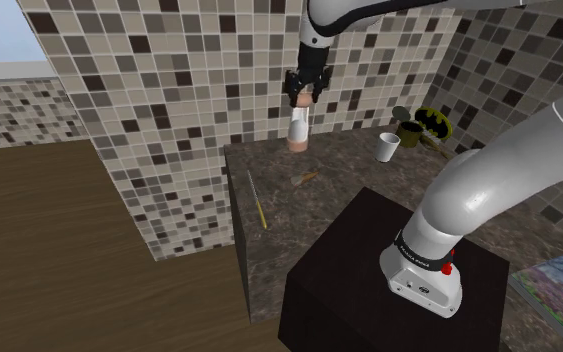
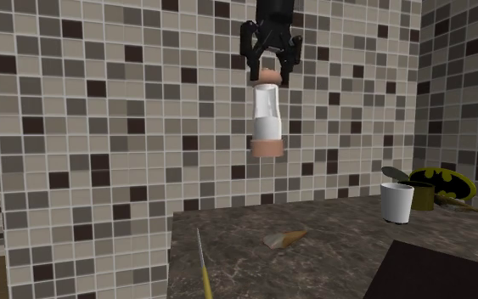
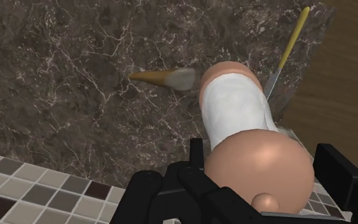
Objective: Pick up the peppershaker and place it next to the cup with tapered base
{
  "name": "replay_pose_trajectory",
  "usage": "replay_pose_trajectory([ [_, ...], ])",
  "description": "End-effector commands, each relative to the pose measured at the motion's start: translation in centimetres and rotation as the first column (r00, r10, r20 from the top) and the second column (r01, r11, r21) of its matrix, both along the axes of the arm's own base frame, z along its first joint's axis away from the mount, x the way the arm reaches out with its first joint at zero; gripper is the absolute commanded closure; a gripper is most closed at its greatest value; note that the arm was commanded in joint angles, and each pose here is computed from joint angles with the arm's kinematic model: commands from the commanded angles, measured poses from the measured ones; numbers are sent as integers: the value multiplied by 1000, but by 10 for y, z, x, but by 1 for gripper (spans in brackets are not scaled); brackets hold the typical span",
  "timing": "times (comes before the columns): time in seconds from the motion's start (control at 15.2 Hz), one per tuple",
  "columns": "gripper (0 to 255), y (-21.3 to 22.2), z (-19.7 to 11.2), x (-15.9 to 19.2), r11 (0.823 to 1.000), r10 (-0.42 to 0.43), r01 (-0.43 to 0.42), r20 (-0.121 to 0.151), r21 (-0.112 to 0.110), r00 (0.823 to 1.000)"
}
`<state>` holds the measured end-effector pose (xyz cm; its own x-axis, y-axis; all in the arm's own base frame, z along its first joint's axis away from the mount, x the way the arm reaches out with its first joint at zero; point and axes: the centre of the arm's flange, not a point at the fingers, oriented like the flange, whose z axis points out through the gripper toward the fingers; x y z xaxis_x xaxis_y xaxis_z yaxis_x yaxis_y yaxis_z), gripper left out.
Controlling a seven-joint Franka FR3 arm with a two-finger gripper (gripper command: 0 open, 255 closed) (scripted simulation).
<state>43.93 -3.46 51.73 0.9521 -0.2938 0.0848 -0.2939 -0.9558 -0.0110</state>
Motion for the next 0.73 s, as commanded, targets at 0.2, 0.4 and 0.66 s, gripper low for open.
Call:
replay_pose_trajectory([
  [0.2, 255, -62, 0, -20, 1000, 2, -2, 0, 0, 1000],
  [0.4, 255, -100, 0, -32, 1000, 2, -2, 0, 0, 1000],
  [0.66, 255, -150, 0, -49, 1000, 2, -2, 0, 0, 1000],
])
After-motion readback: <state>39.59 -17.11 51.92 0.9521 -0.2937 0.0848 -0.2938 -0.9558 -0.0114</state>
